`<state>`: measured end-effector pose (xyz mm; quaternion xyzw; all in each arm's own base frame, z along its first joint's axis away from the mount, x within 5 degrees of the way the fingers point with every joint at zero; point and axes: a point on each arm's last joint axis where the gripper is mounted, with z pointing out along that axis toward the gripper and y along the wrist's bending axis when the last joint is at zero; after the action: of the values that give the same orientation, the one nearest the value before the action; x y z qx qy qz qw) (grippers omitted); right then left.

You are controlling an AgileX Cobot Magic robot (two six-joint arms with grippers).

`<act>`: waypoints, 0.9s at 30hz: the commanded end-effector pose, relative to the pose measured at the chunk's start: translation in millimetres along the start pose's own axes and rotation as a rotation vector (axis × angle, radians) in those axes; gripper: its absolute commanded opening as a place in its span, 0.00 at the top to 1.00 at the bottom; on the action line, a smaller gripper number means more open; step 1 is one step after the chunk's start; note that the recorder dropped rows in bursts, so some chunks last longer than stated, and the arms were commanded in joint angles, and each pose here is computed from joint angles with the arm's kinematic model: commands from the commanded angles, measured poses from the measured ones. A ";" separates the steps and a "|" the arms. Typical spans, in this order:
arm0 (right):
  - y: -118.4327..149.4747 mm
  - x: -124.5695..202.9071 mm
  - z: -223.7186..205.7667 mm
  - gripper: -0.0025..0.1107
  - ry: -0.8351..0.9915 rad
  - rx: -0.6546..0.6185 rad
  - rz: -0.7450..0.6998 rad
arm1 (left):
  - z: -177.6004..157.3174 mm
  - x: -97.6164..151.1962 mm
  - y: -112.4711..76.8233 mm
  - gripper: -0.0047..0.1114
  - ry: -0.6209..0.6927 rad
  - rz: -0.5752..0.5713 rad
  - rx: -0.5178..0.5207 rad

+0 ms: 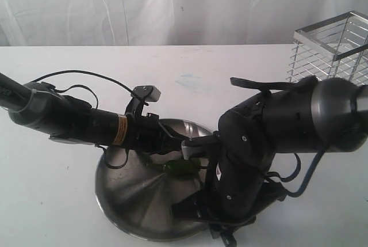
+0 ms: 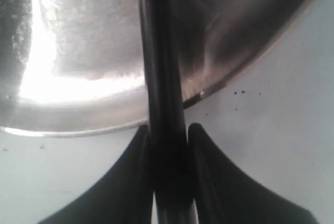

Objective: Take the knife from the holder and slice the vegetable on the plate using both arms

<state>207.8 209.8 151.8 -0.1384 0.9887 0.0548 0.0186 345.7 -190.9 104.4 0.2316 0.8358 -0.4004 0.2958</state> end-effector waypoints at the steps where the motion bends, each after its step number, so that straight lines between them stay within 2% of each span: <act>1: -8.8 -9.5 10.6 0.98 -0.001 0.024 0.038 | 4.9 24.1 6.2 0.96 0.136 0.060 -0.032; 3: -12.0 -2.5 17.2 0.98 0.087 0.061 0.035 | 4.9 24.1 6.2 0.96 0.136 0.060 -0.032; 6: -13.9 0.9 20.7 0.98 0.119 0.074 0.008 | 4.9 24.2 6.9 0.96 0.137 0.059 -0.040; 12: -9.7 -8.0 18.8 0.98 0.046 0.042 0.003 | 4.4 27.0 8.2 0.96 0.168 0.065 -0.053; 18: -4.5 -20.2 17.2 0.98 -0.079 -0.009 -0.002 | 8.3 36.8 11.4 0.96 0.265 0.118 -0.152; 23: 0.3 -30.3 12.3 0.98 -0.144 -0.034 -0.009 | 9.3 36.9 8.0 0.96 0.262 0.116 -0.121; 27: -1.8 -27.7 8.0 0.98 -0.069 0.016 -0.029 | 3.2 25.4 10.2 0.96 0.191 0.056 -0.144</act>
<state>215.4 212.3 143.9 -0.1503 0.9878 0.0400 -0.0109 345.0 -194.0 107.1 0.2425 0.8534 -0.3670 0.2796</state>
